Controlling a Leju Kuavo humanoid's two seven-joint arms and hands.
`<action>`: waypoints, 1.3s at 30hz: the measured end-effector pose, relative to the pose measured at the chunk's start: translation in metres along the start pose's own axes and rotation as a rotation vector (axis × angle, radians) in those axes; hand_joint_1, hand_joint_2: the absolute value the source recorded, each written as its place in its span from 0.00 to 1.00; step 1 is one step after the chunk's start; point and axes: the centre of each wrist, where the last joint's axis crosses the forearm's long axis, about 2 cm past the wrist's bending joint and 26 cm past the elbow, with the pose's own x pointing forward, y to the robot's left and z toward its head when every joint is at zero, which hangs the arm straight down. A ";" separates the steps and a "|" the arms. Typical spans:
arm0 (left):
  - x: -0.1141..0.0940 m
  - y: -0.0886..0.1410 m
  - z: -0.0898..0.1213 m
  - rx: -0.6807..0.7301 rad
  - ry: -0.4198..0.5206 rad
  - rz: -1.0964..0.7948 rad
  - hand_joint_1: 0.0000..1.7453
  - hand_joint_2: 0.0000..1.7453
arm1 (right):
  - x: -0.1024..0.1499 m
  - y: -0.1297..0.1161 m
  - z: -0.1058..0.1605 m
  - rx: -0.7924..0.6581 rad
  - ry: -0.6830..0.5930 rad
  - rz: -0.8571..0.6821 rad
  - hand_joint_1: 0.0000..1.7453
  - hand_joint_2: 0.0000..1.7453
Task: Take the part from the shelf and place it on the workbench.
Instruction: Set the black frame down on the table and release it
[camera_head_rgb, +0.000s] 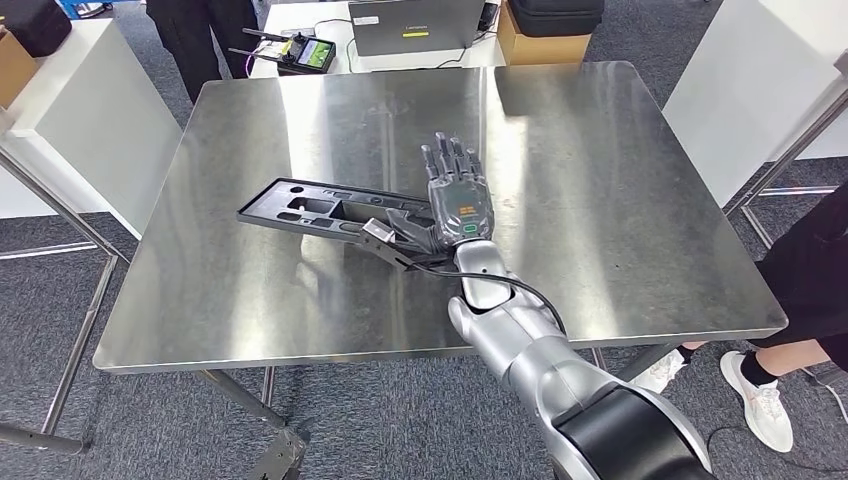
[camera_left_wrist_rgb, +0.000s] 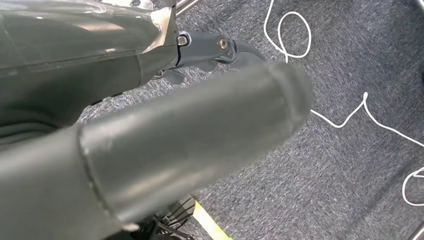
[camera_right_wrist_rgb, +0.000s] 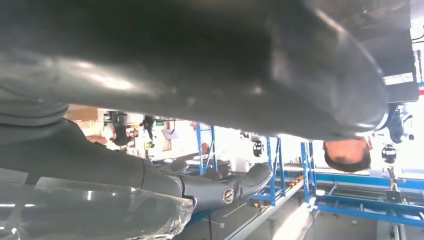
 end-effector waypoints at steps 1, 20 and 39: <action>0.000 0.000 0.000 0.000 0.000 0.000 0.00 0.00 | 0.000 0.000 0.000 -0.001 0.001 -0.002 0.00 0.00; -0.006 0.003 0.006 0.045 0.000 0.026 0.00 0.00 | 0.056 -0.029 0.016 -0.171 -0.374 -1.048 0.00 0.00; -0.021 0.017 0.021 0.174 0.016 0.110 0.00 0.00 | 0.106 -0.084 0.127 0.111 -1.062 -2.430 0.00 0.00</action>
